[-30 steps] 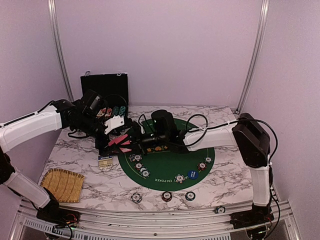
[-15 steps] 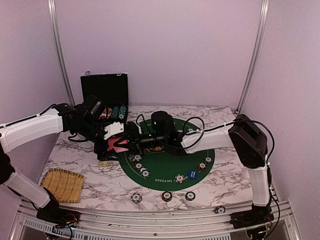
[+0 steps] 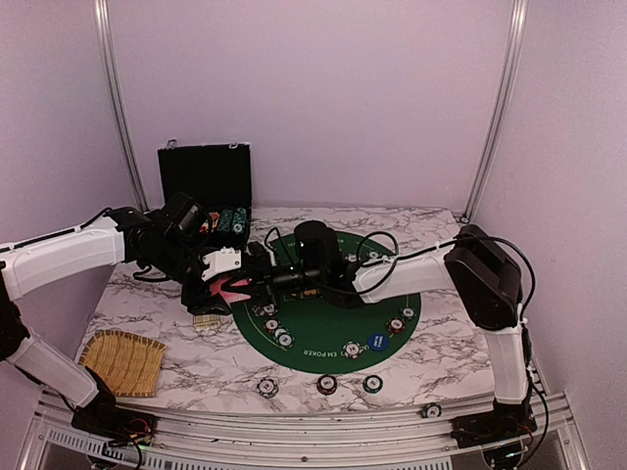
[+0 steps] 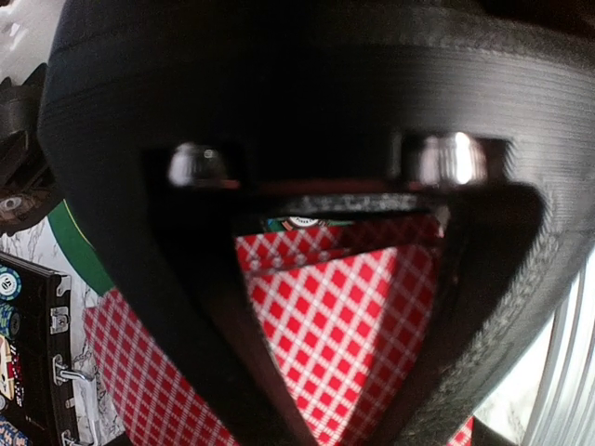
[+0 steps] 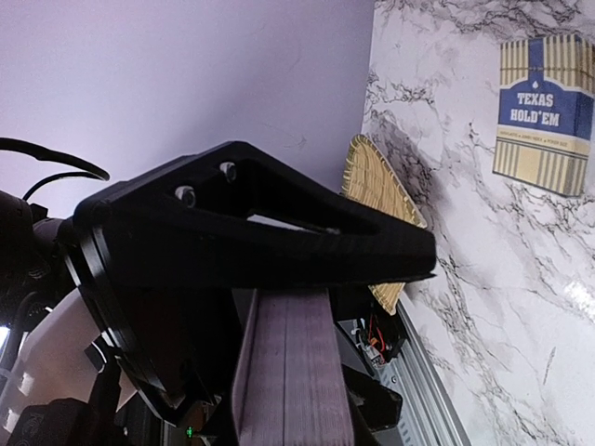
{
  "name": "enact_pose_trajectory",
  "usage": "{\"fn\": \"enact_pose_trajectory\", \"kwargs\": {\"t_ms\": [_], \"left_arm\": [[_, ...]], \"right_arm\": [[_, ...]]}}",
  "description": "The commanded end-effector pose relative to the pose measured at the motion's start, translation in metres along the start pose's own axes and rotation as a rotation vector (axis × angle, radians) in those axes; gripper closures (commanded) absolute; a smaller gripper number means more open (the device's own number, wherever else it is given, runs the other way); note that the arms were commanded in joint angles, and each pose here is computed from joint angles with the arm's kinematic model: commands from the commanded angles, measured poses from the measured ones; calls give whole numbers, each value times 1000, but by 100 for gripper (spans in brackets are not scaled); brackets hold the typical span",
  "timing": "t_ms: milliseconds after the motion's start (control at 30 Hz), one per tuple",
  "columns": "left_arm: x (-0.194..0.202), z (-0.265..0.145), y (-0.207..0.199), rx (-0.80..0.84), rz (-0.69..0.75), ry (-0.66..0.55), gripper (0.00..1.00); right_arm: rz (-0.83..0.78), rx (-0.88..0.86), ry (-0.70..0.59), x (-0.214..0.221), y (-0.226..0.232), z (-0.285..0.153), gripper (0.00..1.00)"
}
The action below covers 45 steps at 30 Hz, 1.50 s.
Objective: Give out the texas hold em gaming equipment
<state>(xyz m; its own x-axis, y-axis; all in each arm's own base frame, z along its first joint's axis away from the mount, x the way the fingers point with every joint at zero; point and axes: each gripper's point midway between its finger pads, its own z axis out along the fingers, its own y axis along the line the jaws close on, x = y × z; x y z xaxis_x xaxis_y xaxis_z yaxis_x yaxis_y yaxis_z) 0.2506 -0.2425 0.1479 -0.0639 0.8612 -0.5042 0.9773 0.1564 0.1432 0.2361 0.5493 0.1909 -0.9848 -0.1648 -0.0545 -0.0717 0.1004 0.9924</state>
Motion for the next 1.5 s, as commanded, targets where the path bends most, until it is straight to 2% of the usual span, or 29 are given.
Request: {"fn": "enact_pose_trajectory", "kwargs": {"t_ms": [0,300,367,433,500,567,700,800,1033,1367,1467], "left_arm": [[-2,-5,-5,8,14,-14,28],[-2,-3,-1,-10,-3,-16,43],[-1,-2,-2,-12,-10,-15,44],[2,-1,-2,-16,-18,-10,39],[5,-1,-2,-25,-20,-1,28],[7,0,-1,-32,-15,6,23],[10,0,0,-39,-4,19,17],[10,0,1,-46,4,21,17],[8,-1,1,-47,16,16,24],[9,-3,-2,-34,34,17,42],[10,-3,-5,-23,34,17,47]], "right_arm": [[-19,-25,-3,1,1,5,100],[-4,-28,-1,1,-3,9,100],[0,-31,0,2,-4,10,100],[4,-32,-2,3,-5,11,100],[4,-36,-2,3,-4,11,100],[2,-42,2,5,-4,13,100],[4,-53,9,6,-3,15,100],[6,-51,11,8,-4,15,100],[17,-45,8,9,-10,14,100],[38,-33,8,9,-20,16,100],[46,-40,9,9,-24,17,88]]}}
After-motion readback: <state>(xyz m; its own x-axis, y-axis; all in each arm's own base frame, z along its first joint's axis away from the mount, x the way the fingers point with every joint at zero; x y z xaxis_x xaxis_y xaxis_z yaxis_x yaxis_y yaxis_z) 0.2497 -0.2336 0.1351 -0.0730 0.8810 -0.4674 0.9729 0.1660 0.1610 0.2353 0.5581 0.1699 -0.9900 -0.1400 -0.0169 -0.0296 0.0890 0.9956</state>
